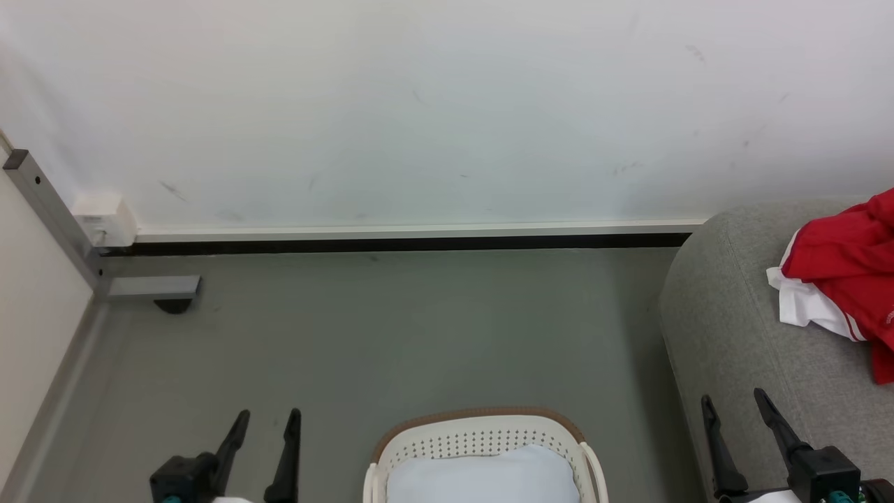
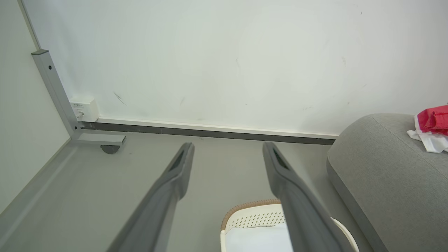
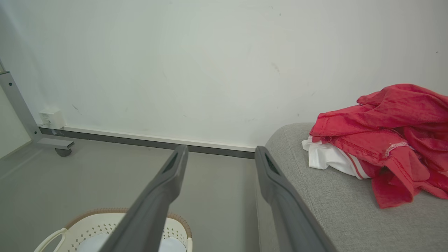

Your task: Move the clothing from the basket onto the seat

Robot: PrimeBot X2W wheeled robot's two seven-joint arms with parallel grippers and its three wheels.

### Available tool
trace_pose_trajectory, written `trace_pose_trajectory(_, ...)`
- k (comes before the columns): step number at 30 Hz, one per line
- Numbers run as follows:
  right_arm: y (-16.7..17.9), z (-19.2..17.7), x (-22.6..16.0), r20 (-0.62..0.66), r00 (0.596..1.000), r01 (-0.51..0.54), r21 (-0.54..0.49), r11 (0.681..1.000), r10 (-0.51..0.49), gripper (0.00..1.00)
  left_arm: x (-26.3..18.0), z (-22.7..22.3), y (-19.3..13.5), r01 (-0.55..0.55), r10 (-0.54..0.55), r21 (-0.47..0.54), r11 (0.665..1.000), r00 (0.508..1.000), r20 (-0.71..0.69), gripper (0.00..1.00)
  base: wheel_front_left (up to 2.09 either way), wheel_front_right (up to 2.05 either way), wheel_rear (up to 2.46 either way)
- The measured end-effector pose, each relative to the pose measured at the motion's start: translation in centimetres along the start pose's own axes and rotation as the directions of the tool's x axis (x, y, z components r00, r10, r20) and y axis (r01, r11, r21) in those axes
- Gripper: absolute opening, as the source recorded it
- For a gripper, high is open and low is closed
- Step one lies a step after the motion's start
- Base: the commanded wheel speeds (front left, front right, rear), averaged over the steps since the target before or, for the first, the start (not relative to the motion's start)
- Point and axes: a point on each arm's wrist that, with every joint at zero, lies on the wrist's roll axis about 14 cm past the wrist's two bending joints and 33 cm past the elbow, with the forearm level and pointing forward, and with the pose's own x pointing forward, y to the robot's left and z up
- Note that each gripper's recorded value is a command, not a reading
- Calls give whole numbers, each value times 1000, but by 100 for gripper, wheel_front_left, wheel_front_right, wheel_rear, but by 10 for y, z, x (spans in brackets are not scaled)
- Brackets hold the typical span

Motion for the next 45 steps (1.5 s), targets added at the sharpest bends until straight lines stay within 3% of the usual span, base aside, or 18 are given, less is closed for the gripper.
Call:
trace_pose_trajectory(18,5,-9,1,-30,999,-17,1,1000,17,100,-6,-1,27,-94,94,-14,995,996,7,100,0,0,0)
trace_pose_trajectory(37,-1,-12,-2,-39,999,7,18,1000,-6,100,-6,-6,28,-100,100,-18,995,995,-1,100,0,0,0)
trace_pose_trajectory(38,-1,-12,-2,-39,999,7,18,1000,-7,0,-6,-6,27,-97,97,-20,995,995,-1,0,0,0,0)
trace_pose_trajectory(45,2,-39,-15,-123,992,20,49,999,-14,0,-16,-31,25,-112,108,-44,993,991,-82,0,0,0,0)
